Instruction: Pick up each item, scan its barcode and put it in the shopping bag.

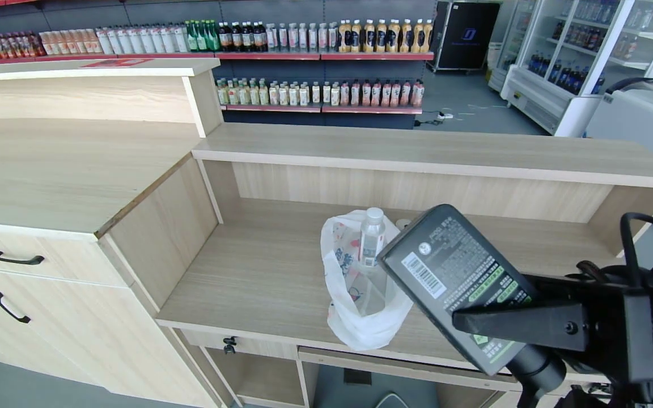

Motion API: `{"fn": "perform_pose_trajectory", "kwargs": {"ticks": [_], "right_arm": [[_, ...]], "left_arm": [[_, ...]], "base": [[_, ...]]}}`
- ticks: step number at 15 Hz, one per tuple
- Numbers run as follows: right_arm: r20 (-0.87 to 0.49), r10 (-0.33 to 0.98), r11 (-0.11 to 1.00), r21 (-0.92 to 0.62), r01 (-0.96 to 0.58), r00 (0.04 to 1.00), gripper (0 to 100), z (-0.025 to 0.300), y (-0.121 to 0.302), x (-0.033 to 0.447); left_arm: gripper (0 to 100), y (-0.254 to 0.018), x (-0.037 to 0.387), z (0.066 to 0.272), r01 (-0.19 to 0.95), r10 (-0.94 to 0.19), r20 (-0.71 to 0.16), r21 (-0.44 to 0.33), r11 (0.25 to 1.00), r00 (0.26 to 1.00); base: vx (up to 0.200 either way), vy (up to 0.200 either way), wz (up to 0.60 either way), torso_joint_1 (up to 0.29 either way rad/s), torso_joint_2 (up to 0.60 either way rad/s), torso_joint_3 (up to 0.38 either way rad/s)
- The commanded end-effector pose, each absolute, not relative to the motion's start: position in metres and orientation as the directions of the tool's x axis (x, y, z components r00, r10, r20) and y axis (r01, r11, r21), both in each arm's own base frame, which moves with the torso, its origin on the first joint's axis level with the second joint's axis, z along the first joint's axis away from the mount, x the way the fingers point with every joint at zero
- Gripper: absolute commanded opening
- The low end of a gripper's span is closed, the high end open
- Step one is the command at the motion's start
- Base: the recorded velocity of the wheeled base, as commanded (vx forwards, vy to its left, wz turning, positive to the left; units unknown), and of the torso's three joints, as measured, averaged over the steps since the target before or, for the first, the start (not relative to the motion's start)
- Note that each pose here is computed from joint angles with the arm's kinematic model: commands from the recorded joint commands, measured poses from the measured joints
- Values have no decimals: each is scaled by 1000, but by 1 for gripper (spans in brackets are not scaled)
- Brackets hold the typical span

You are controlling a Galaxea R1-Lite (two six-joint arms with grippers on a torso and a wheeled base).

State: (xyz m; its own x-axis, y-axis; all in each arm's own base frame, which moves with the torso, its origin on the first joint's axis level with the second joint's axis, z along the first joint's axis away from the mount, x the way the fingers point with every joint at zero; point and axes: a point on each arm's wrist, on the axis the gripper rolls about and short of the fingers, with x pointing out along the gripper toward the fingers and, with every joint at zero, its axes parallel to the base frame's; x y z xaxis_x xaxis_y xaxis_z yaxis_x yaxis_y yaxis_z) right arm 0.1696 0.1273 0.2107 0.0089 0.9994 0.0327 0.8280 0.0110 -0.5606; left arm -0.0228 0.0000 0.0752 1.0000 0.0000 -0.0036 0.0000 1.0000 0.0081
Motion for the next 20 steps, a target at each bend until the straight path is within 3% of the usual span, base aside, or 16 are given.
{"fn": "perform_pose_trajectory", "kwargs": {"ticks": [1, 6, 16, 17, 19, 20], "right_arm": [[26, 999, 53, -605, 794, -47, 0, 208, 139, 165], [28, 994, 98, -644, 759, -105, 0, 209, 148, 157], [21, 994, 91, -665, 742, -103, 0, 207, 151, 161], [24, 998, 52, -703, 709, -50, 0, 211, 143, 168], [11, 941, -138, -900, 413, 338, 0, 213, 97, 198], [0, 831, -149, -963, 223, 557, 0, 213, 67, 200]], "left_arm": [[100, 0, -23, 75, 0, 0, -3, 9, 1000, 1000], [100, 0, -23, 75, 0, 0, -3, 8, 1000, 1000], [100, 0, -23, 75, 0, 0, -3, 8, 1000, 1000], [100, 0, -23, 75, 0, 0, -3, 9, 1000, 1000], [100, 0, -23, 75, 0, 0, -3, 8, 1000, 1000], [100, 0, -23, 75, 0, 0, -3, 8, 1000, 1000]], "base": [[0, 0, 0, 0, 0, 0], [0, 0, 0, 0, 0, 0], [0, 0, 0, 0, 0, 0], [0, 0, 0, 0, 0, 0], [0, 0, 0, 0, 0, 0], [0, 0, 0, 0, 0, 0]]}}
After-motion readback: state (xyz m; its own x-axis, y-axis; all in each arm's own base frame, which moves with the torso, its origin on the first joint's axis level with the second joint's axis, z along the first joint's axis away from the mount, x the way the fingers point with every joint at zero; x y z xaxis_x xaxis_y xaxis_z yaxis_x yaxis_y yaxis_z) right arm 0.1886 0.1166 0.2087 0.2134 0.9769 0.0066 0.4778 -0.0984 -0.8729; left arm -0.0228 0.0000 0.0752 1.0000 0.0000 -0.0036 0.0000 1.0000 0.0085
